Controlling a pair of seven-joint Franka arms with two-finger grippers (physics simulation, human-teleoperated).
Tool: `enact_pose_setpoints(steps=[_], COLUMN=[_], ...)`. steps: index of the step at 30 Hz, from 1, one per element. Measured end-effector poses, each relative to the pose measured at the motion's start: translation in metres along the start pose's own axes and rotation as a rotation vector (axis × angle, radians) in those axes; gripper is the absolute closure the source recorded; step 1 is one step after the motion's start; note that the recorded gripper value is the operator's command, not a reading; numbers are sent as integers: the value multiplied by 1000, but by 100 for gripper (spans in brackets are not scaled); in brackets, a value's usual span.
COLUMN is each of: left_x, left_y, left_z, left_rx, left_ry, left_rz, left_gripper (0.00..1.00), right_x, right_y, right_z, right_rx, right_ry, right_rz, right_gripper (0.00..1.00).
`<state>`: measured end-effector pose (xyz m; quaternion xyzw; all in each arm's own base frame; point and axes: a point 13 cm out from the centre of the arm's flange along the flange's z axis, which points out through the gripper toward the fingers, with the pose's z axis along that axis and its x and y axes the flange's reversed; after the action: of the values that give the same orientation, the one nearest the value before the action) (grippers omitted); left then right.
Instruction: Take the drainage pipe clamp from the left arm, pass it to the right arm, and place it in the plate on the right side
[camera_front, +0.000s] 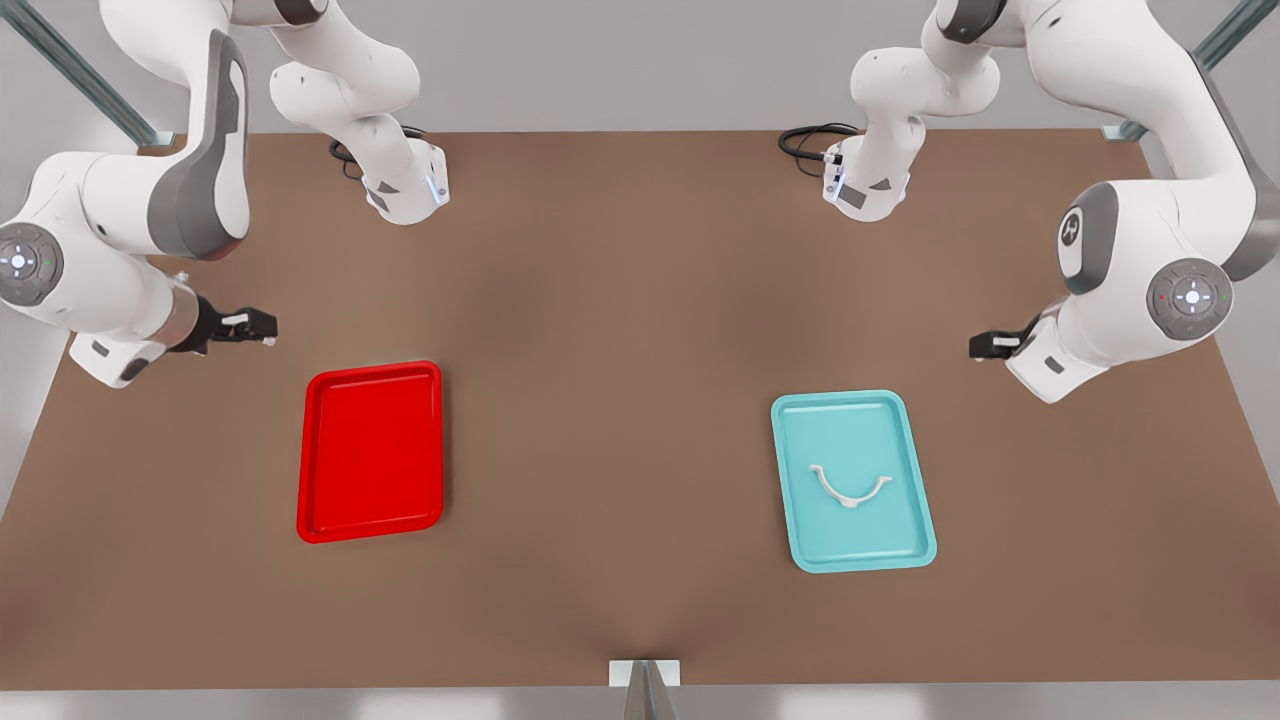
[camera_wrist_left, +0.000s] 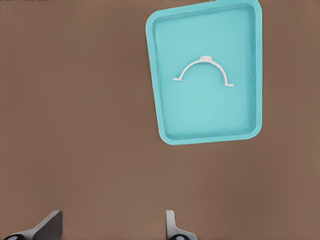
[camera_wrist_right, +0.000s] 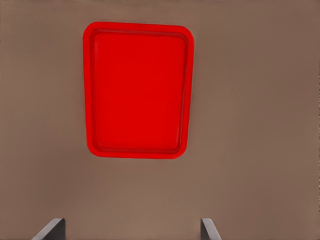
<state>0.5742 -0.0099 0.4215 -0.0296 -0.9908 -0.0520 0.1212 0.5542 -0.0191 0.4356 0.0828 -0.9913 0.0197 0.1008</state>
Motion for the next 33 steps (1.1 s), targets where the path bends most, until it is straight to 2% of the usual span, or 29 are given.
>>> enact_pose_setpoints(steps=[4, 9, 12, 22, 33], left_x=[-20, -101, -140, -191, -209], left_y=[-9, -89, -114, -122, -111], left_z=[21, 164, 231, 267, 309], left_rx=[-5, 28, 58, 43, 25], left_ry=[5, 72, 35, -125, -161], left_rz=[19, 185, 292, 672, 875], left_gripper=[0, 0, 0, 0, 0], right_x=[-10, -16, -19, -20, -21], right_y=[0, 2, 3, 10, 12], right_z=[1, 6, 10, 18, 24], right_rx=[9, 13, 14, 15, 15], right_ry=[-24, -30, -27, -14, -2], right_rz=[-15, -31, -37, -63, -74], right_gripper=[0, 0, 0, 0, 0])
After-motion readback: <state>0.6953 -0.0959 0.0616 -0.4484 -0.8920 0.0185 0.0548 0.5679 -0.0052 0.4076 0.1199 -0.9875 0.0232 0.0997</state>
